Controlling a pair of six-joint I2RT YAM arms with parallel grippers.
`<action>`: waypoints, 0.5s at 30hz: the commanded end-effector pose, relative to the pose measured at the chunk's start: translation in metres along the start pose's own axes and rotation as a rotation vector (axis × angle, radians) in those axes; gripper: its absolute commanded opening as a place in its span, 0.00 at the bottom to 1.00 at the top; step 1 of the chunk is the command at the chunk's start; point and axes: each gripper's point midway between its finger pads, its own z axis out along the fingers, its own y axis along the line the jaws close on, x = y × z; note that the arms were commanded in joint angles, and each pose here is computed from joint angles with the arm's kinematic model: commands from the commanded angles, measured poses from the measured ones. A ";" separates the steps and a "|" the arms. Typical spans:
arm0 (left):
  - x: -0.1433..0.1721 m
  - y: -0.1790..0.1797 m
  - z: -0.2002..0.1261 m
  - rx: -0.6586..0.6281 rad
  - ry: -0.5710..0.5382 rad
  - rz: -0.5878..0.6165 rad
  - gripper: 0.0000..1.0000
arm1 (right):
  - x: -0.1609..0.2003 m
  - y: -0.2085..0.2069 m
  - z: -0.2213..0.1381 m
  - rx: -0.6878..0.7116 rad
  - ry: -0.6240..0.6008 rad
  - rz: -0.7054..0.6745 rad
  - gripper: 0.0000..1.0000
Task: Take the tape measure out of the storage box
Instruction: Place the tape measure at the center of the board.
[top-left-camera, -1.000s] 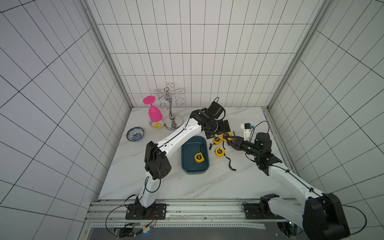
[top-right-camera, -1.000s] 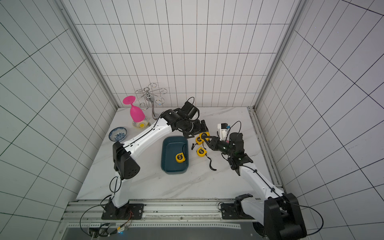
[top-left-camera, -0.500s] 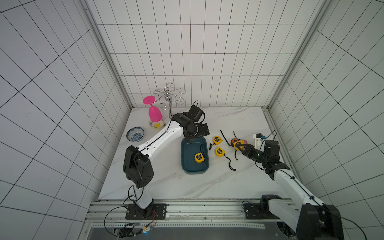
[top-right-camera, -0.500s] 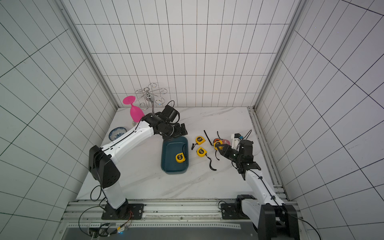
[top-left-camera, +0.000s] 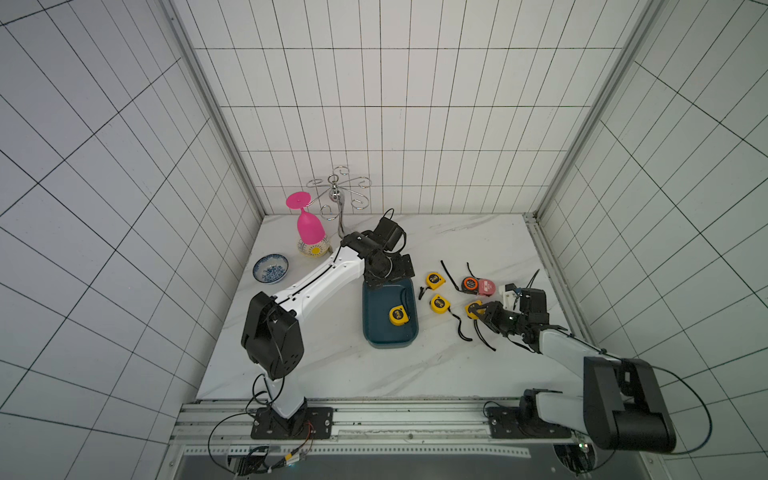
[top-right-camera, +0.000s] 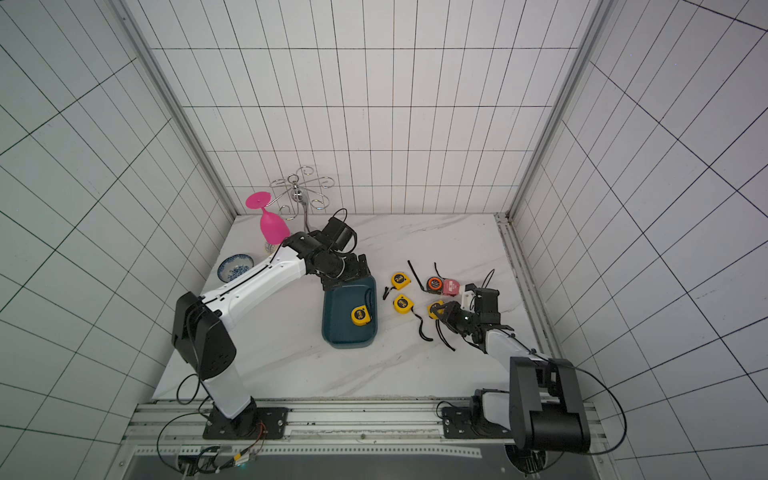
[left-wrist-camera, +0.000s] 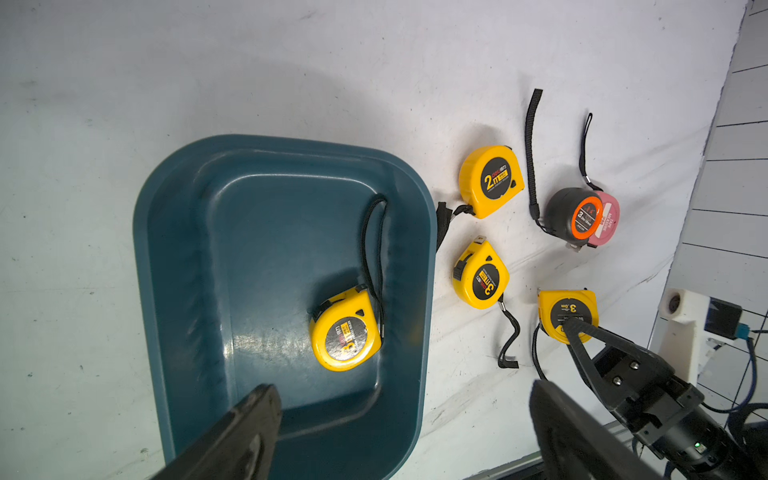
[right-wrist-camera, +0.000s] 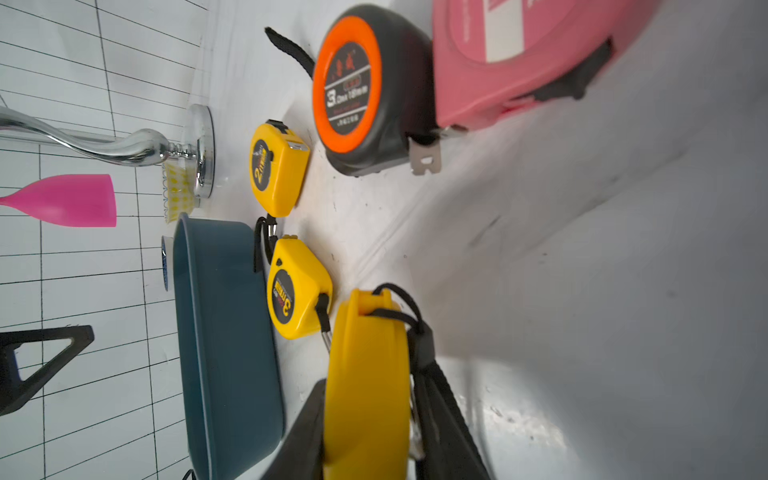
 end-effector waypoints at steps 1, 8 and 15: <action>-0.007 0.001 -0.010 0.010 -0.047 0.015 0.97 | -0.004 0.002 0.002 -0.038 -0.001 -0.002 0.21; -0.005 0.006 -0.011 0.003 -0.048 0.010 0.97 | 0.001 -0.005 0.000 -0.004 0.022 0.008 0.33; 0.000 0.013 -0.009 -0.022 -0.032 0.023 0.97 | 0.007 -0.010 -0.006 0.059 0.050 0.033 0.55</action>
